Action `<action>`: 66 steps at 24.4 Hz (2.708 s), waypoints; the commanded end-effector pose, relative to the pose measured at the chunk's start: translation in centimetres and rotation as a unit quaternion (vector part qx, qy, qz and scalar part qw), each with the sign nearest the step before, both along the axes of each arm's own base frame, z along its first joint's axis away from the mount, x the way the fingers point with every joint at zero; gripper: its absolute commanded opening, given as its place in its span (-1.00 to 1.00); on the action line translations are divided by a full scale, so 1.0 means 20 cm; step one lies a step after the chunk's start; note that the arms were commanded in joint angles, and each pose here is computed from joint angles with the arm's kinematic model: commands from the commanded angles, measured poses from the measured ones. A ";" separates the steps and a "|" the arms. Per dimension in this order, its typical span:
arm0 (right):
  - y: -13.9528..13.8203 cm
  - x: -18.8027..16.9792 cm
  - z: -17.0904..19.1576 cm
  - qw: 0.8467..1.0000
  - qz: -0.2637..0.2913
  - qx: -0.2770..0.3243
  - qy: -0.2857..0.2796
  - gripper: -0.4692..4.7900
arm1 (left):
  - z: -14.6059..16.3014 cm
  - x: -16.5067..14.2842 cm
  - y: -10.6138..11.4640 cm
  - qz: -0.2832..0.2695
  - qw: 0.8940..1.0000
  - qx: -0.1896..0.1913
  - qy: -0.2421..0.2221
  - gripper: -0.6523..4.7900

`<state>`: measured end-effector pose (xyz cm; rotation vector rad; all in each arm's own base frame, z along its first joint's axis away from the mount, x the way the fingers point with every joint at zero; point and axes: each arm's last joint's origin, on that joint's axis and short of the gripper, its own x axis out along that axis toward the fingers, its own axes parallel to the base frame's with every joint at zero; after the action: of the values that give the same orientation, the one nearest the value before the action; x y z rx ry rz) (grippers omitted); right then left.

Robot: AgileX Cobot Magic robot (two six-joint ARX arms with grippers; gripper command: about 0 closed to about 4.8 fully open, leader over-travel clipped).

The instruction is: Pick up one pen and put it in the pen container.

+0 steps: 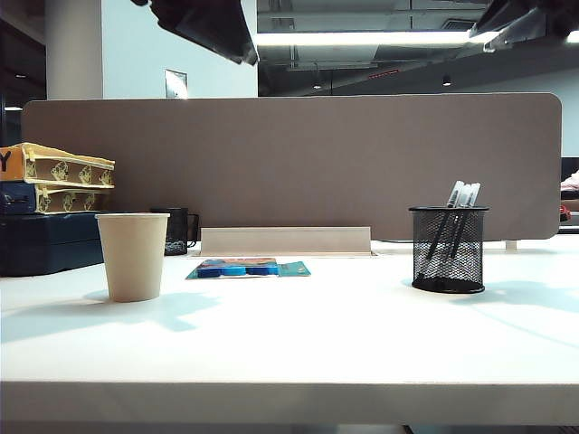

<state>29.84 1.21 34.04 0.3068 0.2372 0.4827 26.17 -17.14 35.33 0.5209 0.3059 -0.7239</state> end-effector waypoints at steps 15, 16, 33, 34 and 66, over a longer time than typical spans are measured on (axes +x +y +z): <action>0.00 -0.35 0.23 0.996 -0.020 -0.063 -0.062 -0.32 | 0.17 -0.23 0.16 0.052 0.999 -0.016 0.002 0.05; -0.01 -0.37 0.24 0.995 -0.026 -0.069 -0.064 -0.32 | 0.17 -0.24 0.17 0.052 0.999 -0.016 0.002 0.05; -0.03 -0.69 0.29 0.980 -0.099 -0.161 -0.061 -0.13 | -0.04 -0.58 0.40 0.101 0.994 -0.027 0.006 0.05; -0.03 -0.70 0.29 0.980 -0.102 -0.162 -0.060 -0.13 | -0.04 -0.59 0.41 0.104 0.994 -0.032 0.003 0.05; -0.03 -1.10 -0.23 0.979 -0.108 -0.172 0.003 -0.05 | -0.39 -0.86 0.59 0.142 0.980 -0.135 0.019 0.05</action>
<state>8.02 0.57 29.69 -0.0025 0.2888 0.2142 9.00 -5.48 27.49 0.2104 0.3144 -0.4869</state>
